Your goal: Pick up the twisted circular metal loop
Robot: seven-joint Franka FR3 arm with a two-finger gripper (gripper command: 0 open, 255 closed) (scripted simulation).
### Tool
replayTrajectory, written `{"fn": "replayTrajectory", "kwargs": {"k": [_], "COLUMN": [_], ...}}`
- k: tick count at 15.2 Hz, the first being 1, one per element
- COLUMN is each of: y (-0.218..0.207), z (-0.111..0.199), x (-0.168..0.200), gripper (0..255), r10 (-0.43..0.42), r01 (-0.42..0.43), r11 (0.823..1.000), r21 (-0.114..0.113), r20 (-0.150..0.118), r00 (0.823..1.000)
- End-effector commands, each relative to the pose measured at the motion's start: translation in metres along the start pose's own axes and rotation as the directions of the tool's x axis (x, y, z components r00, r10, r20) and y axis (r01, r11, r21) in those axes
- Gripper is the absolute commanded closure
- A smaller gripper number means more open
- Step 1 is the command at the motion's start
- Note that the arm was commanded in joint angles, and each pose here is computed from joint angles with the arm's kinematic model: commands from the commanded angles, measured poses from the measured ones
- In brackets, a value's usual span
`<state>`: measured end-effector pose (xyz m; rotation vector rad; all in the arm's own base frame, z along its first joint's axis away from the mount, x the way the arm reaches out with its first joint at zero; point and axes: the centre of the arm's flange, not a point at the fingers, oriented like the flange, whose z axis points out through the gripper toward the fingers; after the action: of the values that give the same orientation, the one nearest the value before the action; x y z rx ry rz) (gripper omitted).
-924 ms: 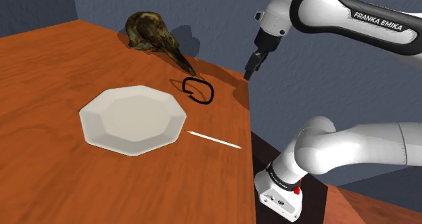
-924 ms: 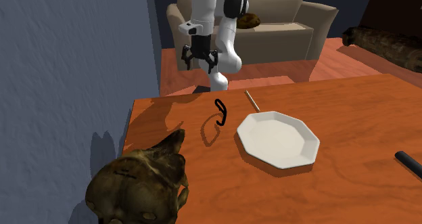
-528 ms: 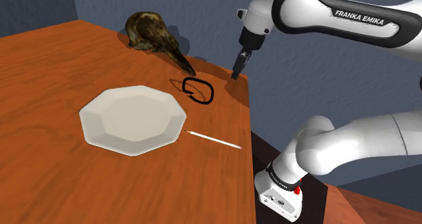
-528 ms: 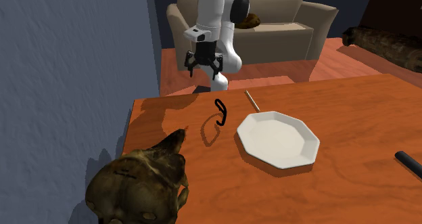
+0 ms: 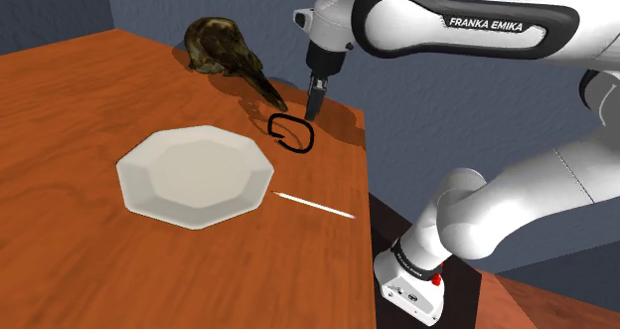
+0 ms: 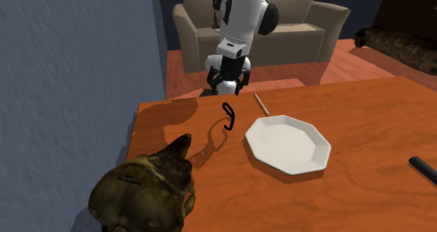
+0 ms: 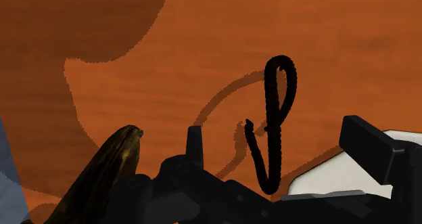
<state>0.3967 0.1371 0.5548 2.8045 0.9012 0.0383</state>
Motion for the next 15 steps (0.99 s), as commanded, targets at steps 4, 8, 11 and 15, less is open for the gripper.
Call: {"fn": "replayTrajectory", "kwargs": {"k": [4, 8, 11, 15], "y": [-0.012, -0.015, -0.016, -0.016], "z": [0.023, 0.042, 0.042, 0.042], "x": [0.015, 0.015, 0.015, 0.016], "gripper": [0, 0, 255, 255], "r10": [-0.042, -0.042, -0.042, -0.042], "r01": [0.042, 0.042, 0.042, 0.042], "r11": [0.999, 0.999, 0.999, 0.999], "r21": [-0.007, -0.007, -0.007, -0.007], "r20": [-0.002, -0.002, -0.002, -0.002], "r00": [0.999, 0.999, 0.999, 0.999]}}
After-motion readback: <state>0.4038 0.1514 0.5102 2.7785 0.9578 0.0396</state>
